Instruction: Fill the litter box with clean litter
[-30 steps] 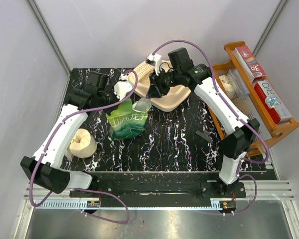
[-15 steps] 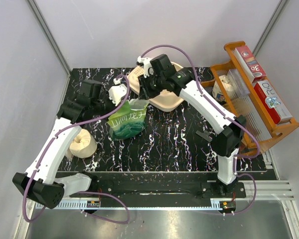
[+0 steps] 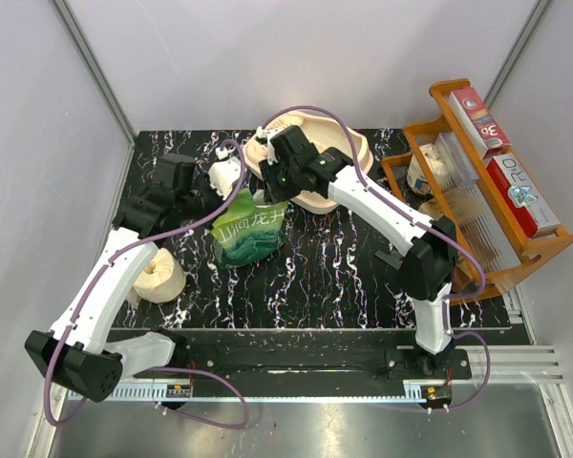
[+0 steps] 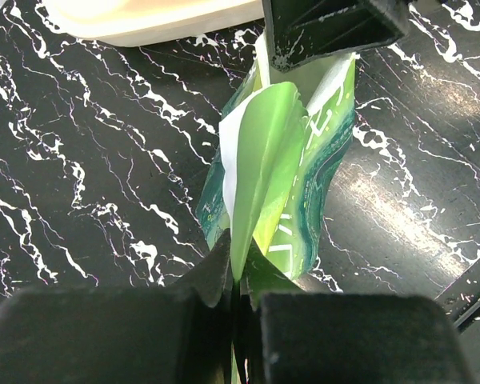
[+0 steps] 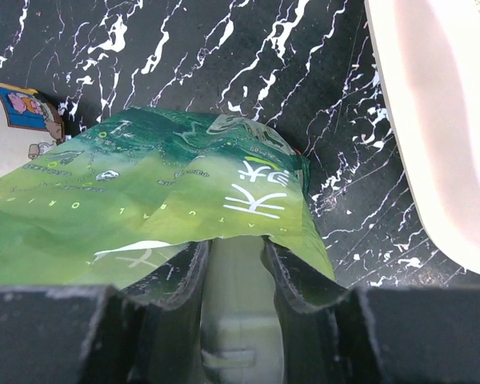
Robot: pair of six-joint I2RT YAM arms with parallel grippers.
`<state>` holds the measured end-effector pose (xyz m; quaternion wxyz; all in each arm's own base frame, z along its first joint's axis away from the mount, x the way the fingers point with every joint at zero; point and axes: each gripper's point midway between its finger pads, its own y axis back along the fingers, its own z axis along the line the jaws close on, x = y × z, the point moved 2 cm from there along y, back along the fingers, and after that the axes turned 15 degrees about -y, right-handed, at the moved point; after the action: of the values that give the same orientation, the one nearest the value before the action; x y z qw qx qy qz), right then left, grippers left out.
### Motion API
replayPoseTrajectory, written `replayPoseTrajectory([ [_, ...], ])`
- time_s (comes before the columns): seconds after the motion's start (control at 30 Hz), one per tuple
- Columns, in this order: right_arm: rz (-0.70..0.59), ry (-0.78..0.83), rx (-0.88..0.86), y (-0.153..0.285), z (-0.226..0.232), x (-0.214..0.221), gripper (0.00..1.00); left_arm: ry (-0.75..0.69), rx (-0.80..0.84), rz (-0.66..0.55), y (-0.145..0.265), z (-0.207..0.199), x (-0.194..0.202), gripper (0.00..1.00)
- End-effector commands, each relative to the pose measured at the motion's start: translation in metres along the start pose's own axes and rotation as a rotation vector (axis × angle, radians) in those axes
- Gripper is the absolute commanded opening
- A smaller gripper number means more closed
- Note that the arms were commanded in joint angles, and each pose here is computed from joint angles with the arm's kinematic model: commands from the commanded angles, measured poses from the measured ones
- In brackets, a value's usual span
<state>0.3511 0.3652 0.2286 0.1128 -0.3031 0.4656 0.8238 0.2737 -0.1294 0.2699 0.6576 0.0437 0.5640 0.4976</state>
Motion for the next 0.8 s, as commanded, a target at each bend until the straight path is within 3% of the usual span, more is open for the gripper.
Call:
replayPoseTrajectory([
  [0.0, 0.023, -0.010, 0.105, -0.018, -0.028, 0.015, 0.00, -0.030, -0.101, -0.263, 0.017, 0.023, -0.060, 0.00],
  [0.13, 0.094, -0.043, 0.049, -0.033, -0.025, 0.037, 0.00, -0.011, -0.084, -0.262, 0.011, 0.021, -0.058, 0.00],
  [0.27, 0.135, -0.179, -0.033, -0.043, -0.021, 0.051, 0.00, 0.011, -0.090, -0.241, 0.006, 0.023, -0.054, 0.00],
  [0.4, 0.075, -0.299, -0.281, -0.040, -0.005, 0.051, 0.00, 0.006, -0.093, -0.217, 0.004, 0.023, -0.049, 0.00],
  [0.5, 0.134, -0.380, -0.469, -0.035, 0.010, 0.047, 0.00, -0.009, -0.107, -0.194, 0.002, 0.025, -0.043, 0.00],
  [0.77, 0.231, -0.551, -0.703, -0.031, 0.004, 0.035, 0.00, -0.069, -0.170, -0.141, 0.003, 0.036, -0.033, 0.00],
])
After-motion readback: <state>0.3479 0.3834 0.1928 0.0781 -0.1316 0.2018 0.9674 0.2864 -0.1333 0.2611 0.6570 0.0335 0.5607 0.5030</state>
